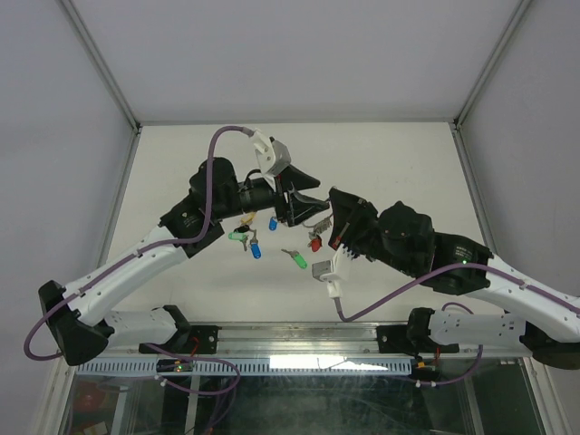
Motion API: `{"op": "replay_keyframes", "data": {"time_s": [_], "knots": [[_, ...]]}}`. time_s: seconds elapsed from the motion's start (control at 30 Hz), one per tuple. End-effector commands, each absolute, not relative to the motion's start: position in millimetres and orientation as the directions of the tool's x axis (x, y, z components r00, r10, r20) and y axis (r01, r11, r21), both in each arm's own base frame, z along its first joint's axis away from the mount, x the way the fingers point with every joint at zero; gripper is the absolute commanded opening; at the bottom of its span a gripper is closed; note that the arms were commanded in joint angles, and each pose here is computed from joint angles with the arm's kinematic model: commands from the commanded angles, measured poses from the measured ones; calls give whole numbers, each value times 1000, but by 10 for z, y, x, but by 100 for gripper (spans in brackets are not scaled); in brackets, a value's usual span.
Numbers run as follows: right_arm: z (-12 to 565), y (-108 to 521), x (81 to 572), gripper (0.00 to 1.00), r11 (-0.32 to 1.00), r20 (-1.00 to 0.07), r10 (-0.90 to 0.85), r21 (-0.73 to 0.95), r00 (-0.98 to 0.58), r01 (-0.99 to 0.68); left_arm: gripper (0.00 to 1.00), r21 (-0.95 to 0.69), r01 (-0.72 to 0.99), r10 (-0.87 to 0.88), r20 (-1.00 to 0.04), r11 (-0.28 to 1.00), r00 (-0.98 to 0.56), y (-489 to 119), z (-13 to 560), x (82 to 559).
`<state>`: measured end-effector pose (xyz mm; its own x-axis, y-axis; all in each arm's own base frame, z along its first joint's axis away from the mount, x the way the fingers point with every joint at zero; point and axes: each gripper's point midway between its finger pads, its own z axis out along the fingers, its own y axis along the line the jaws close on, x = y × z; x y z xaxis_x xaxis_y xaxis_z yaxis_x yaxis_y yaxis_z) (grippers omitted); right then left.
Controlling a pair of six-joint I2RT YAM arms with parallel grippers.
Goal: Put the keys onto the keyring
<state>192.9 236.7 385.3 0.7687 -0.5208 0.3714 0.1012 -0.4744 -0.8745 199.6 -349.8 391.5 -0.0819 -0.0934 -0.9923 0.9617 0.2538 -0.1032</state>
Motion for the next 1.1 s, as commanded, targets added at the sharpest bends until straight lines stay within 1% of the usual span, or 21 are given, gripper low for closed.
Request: {"op": "replay_keyframes", "data": {"time_s": [0.0,0.17,0.37,0.8,0.93,1.07], "knots": [[4126,2332,1936,0,-407,368,-557,-902,744,141,57,-101,972,-86,-993,210,-85,-3552,4006,1882],[4091,2343,1942,0,-413,367,-556,-901,746,136,56,-90,968,-28,-996,233,-85,-3600,3900,1914],[4048,2376,1940,0,-422,369,-545,-897,753,134,49,-61,956,17,-997,286,-69,-3620,3831,2000],[3931,2402,1934,0,-443,365,-531,-889,765,116,48,-44,954,3,-999,297,-47,-3636,3939,2013],[3894,2416,1929,0,-451,364,-523,-886,771,112,46,-44,954,1,-999,295,-46,-3653,3942,2016],[3904,2422,1919,0,-446,362,-519,-887,774,116,40,-45,955,5,-999,295,-48,-3665,3923,2020]]}}
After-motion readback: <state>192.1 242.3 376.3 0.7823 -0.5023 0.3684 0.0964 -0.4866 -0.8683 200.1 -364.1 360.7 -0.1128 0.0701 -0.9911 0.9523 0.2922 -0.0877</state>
